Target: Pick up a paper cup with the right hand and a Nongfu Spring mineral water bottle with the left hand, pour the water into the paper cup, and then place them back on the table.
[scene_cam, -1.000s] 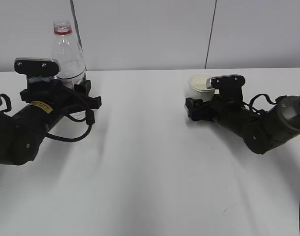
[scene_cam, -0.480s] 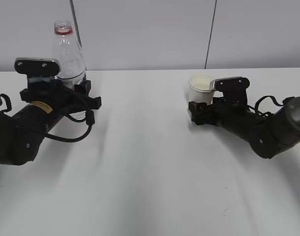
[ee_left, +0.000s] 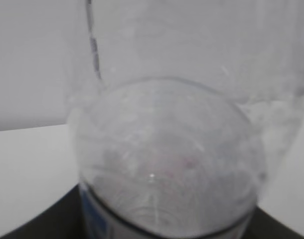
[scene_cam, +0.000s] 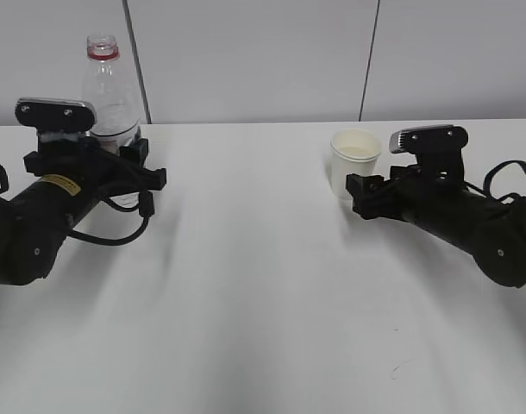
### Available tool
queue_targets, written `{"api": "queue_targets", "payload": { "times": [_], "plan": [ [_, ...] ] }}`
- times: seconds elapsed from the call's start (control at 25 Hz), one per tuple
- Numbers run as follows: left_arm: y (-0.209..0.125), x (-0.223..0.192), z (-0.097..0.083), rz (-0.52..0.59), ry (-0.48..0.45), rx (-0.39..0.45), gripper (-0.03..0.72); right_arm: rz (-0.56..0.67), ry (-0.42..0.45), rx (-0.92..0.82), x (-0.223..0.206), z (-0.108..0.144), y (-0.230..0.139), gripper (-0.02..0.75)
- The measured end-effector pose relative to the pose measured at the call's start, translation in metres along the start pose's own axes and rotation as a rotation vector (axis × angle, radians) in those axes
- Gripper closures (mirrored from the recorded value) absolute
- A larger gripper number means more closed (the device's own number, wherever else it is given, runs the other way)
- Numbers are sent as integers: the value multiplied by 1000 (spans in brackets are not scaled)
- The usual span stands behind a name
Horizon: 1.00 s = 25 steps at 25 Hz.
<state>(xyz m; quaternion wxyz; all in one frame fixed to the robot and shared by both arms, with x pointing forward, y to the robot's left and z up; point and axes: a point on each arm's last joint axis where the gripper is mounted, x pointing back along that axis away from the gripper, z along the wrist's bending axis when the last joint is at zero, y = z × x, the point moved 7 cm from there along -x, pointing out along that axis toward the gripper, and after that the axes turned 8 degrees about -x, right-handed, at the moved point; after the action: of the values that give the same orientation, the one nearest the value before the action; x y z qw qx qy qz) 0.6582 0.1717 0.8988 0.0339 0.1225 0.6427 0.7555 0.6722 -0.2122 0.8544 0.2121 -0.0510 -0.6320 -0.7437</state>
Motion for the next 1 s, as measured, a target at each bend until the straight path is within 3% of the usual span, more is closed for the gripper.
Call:
{"api": "queue_targets", "payload": {
  "times": [0.36, 1.0],
  "plan": [
    [-17, -16, 2, 20, 12, 3, 329, -44, 9, 6, 35, 8, 24, 144],
    [-33, -25, 0, 19, 16, 23, 329, -52, 11, 9, 40, 10, 28, 145]
  ]
}}
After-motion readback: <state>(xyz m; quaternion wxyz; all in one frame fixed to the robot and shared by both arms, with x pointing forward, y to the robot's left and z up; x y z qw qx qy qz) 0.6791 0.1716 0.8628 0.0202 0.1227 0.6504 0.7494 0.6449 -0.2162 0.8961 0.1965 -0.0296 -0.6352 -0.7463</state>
